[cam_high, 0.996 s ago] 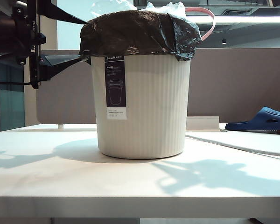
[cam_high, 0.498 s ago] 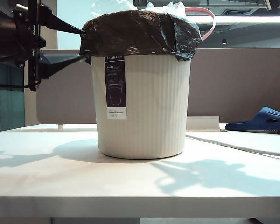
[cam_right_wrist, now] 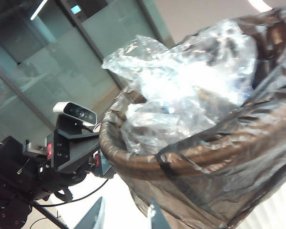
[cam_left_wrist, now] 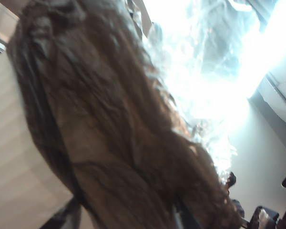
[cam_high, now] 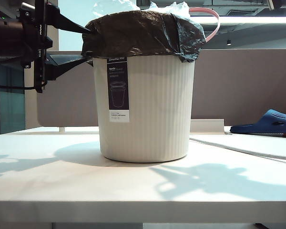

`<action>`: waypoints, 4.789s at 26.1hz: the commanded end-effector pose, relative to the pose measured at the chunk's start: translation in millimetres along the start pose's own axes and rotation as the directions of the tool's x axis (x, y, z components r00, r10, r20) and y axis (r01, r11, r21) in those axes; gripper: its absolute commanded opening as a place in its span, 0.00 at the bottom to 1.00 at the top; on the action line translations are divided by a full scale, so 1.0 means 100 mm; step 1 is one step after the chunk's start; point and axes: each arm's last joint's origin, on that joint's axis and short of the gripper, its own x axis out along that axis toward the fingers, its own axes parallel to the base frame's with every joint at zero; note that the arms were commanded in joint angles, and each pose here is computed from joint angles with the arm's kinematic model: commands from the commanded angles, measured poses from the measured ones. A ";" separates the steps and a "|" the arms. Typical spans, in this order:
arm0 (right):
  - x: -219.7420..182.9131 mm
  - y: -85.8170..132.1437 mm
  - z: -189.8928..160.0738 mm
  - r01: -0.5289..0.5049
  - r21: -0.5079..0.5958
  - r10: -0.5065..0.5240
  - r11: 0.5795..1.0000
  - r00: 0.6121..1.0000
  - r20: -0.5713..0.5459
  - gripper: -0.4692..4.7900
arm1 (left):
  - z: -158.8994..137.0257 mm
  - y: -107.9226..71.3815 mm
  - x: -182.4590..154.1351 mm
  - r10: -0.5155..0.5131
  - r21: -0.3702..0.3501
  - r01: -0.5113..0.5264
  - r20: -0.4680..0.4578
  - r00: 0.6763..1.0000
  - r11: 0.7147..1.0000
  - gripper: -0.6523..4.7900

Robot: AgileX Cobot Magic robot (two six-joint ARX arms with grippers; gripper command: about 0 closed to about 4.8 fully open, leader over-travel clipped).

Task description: Open the ring lid of the trash can, pull out the black garbage bag inside, and place it on the table.

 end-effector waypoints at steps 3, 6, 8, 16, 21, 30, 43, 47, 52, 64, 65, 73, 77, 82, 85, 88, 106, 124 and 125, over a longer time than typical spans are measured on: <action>-0.01 0.01 0.01 -0.006 -0.002 0.006 1.000 1.000 0.007 0.30 | 0.00 -0.02 0.01 -0.013 0.015 0.013 0.004 1.000 1.000 0.40; 0.00 0.00 0.01 0.015 0.044 -0.016 0.999 1.000 0.016 0.30 | -0.02 -0.02 0.02 -0.015 0.019 0.015 0.000 1.000 1.000 0.33; 0.03 -0.04 -0.01 0.062 0.165 -0.069 0.984 0.997 0.031 0.30 | -0.02 -0.02 0.02 -0.015 0.018 0.015 0.000 1.000 1.000 0.28; 0.09 -0.22 -0.51 -0.053 0.508 -0.050 0.860 0.981 0.187 0.44 | -0.02 -0.03 0.02 -0.017 0.018 0.017 -0.002 1.000 1.000 0.11; 0.20 -0.28 -0.68 -0.095 0.567 -0.031 0.818 0.978 0.208 0.56 | -0.03 -0.04 0.03 -0.026 0.020 0.026 -0.010 1.000 0.999 0.11; 0.42 -0.29 -0.89 -0.079 0.646 -0.068 0.759 0.978 0.200 0.56 | -0.03 -0.04 0.03 -0.045 0.021 0.046 -0.037 0.998 0.999 0.11; 0.62 -0.31 -1.09 -0.119 0.644 -0.057 0.756 0.968 0.246 0.57 | -0.04 -0.05 0.03 -0.069 -0.003 0.069 -0.074 0.995 0.998 0.11; 0.65 -0.33 -1.10 -0.162 0.632 -0.035 0.758 0.957 0.287 0.57 | -0.04 -0.06 0.03 -0.073 -0.004 0.073 -0.082 0.994 0.997 0.11; 0.68 -0.35 -1.13 -0.181 0.620 -0.024 0.763 0.952 0.307 0.57 | -0.05 -0.06 0.03 -0.075 -0.004 0.075 -0.085 0.994 0.997 0.11; 0.67 -0.32 -1.09 -0.227 0.544 0.025 0.808 0.935 0.354 0.48 | -0.05 -0.06 0.03 -0.075 0.004 0.076 -0.086 0.993 0.997 0.11; 0.67 -0.32 -1.10 -0.226 0.538 0.027 0.813 0.935 0.352 0.42 | -0.05 -0.06 0.03 -0.075 0.004 0.076 -0.086 0.993 0.997 0.11; 0.69 -0.27 -1.14 -0.212 0.514 0.039 0.831 0.944 0.327 0.39 | -0.05 -0.06 0.03 -0.089 0.002 0.090 -0.113 0.990 0.996 0.11; 0.69 -0.28 -1.14 -0.209 0.515 0.029 0.831 0.942 0.335 0.43 | -0.06 -0.06 0.03 -0.096 0.000 0.097 -0.126 0.987 0.995 0.11; 0.69 -0.28 -1.13 -0.206 0.516 0.012 0.831 0.935 0.354 0.41 | -0.06 -0.06 0.02 -0.103 -0.007 0.103 -0.139 0.985 0.995 0.11; 0.69 -0.27 -1.12 -0.210 0.515 0.014 0.831 0.934 0.357 0.38 | -0.06 -0.06 0.02 -0.105 -0.007 0.105 -0.142 0.984 0.994 0.11; 0.69 -0.27 -1.12 -0.213 0.514 0.016 0.831 0.933 0.360 0.26 | -0.06 -0.06 0.02 -0.107 -0.007 0.107 -0.146 0.984 0.994 0.11; 0.67 -0.21 -1.08 -0.299 0.480 0.137 0.824 0.929 0.343 0.08 | -0.02 -0.18 0.01 -0.215 -0.047 0.210 -0.143 0.966 0.977 0.11; 0.54 -0.03 -0.87 -0.420 0.420 0.261 0.805 0.886 0.384 0.08 | -0.09 -0.18 -0.07 -0.220 -0.089 0.207 -0.179 0.959 0.974 0.11; 0.54 -0.03 -0.86 -0.424 0.417 0.266 0.804 0.883 0.386 0.08 | -0.09 -0.19 -0.07 -0.222 -0.092 0.208 -0.179 0.958 0.974 0.11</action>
